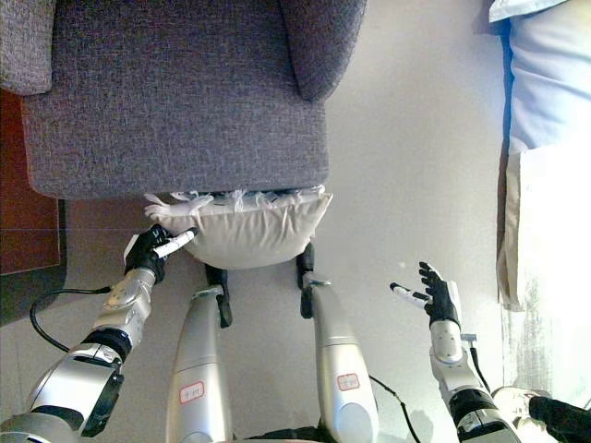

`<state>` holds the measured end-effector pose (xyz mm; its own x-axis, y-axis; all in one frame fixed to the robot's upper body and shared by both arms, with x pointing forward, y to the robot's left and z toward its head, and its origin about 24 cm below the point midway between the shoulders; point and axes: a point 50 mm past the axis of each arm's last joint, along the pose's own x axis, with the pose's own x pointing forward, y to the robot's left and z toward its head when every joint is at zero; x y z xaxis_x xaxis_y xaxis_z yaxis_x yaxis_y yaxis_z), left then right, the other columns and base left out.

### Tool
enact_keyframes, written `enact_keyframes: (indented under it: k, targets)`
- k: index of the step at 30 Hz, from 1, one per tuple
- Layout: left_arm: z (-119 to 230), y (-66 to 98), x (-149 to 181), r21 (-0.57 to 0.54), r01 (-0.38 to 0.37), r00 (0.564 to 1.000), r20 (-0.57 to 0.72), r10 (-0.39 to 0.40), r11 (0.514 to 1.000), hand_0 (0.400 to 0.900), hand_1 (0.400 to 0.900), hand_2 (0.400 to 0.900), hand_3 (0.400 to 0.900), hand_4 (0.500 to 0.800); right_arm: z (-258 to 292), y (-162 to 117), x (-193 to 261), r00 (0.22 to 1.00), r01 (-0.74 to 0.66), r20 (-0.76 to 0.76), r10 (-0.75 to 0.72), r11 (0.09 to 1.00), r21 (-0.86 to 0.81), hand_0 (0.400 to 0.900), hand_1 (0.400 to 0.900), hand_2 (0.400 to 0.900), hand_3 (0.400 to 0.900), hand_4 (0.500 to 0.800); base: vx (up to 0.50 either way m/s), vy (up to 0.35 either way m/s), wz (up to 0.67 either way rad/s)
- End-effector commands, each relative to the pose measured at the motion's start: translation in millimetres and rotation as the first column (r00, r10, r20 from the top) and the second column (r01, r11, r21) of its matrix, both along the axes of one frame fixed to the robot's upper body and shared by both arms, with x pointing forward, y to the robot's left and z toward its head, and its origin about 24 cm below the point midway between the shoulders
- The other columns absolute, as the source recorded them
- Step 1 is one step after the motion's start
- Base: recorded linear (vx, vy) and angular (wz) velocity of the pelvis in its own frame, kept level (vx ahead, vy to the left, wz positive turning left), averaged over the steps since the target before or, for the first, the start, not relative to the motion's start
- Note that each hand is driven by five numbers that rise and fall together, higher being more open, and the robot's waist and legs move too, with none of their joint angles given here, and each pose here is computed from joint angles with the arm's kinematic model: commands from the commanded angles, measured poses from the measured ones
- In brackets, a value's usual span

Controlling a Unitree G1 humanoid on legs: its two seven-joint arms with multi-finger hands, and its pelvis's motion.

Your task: Pick up the pillow and put it on the sofa.

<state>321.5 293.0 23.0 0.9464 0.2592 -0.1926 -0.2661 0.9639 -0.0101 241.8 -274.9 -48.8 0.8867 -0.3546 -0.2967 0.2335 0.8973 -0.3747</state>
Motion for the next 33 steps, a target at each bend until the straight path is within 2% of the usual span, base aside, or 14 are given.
enact_keyframes:
  k: [1, 4, 7, 8, 9, 10, 17, 33]
  targets:
    - [36, -0.6, 12, 0.018, 0.109, 0.978, 0.179, -0.111, 0.994, 0.900, 0.900, 0.900, 0.900, 0.800, 5, -9, -12, 0.998, 0.041, 0.057, -0.042, 0.999, 0.004, 0.900, 0.900, 0.900, 0.900, 0.800, 0.007, -0.083, 0.04]
    - [41, -9.7, 17, 0.010, 0.183, 0.963, 0.201, -0.181, 0.983, 0.900, 0.900, 0.900, 0.900, 0.800, 3, -5, -11, 0.998, 0.034, 0.052, -0.035, 0.999, 0.016, 0.900, 0.900, 0.900, 0.900, 0.800, 0.000, -0.064, 0.02]
    - [44, -13.9, 20, 0.005, 0.210, 0.956, 0.207, -0.206, 0.978, 0.900, 0.900, 0.900, 0.900, 0.800, 3, -5, -11, 0.998, 0.028, 0.047, -0.029, 0.999, 0.020, 0.900, 0.900, 0.900, 0.900, 0.800, 0.010, -0.024, 0.01]
    - [45, -15.1, 20, 0.008, 0.213, 0.955, 0.209, -0.210, 0.977, 0.778, 0.778, 0.778, 0.778, 0.727, 3, -4, -11, 0.998, 0.026, 0.048, -0.027, 0.999, 0.021, 0.900, 0.900, 0.900, 0.900, 0.800, 0.000, 0.000, 0.00]
    - [46, -16.1, 21, 0.006, 0.222, 0.952, 0.215, -0.218, 0.975, 0.573, 0.573, 0.573, 0.573, 0.604, 3, -4, -11, 0.998, 0.025, 0.049, -0.026, 0.999, 0.022, 0.900, 0.900, 0.900, 0.900, 0.800, 0.000, 0.000, 0.00]
    - [49, -17.3, 23, 0.011, 0.229, 0.950, 0.217, -0.226, 0.973, 0.400, 0.400, 0.400, 0.400, 0.500, 3, -3, -10, 0.998, 0.021, 0.051, -0.022, 1.000, 0.022, 0.900, 0.900, 0.900, 0.900, 0.800, 0.000, 0.000, 0.00]
    - [52, -13.8, 25, 0.071, 0.196, 0.961, 0.183, -0.206, 0.978, 0.400, 0.400, 0.400, 0.400, 0.500, 5, -2, -8, 0.998, 0.021, 0.053, -0.022, 1.000, 0.023, 0.900, 0.900, 0.900, 0.900, 0.800, 0.003, -0.009, 0.01]
    - [49, -15.4, 24, 0.065, 0.201, 0.959, 0.189, -0.210, 0.977, 0.400, 0.400, 0.400, 0.400, 0.500, 4, 0, -9, 0.998, 0.027, 0.057, -0.028, 0.999, 0.019, 0.900, 0.900, 0.900, 0.900, 0.800, 0.000, 0.000, 0.00]
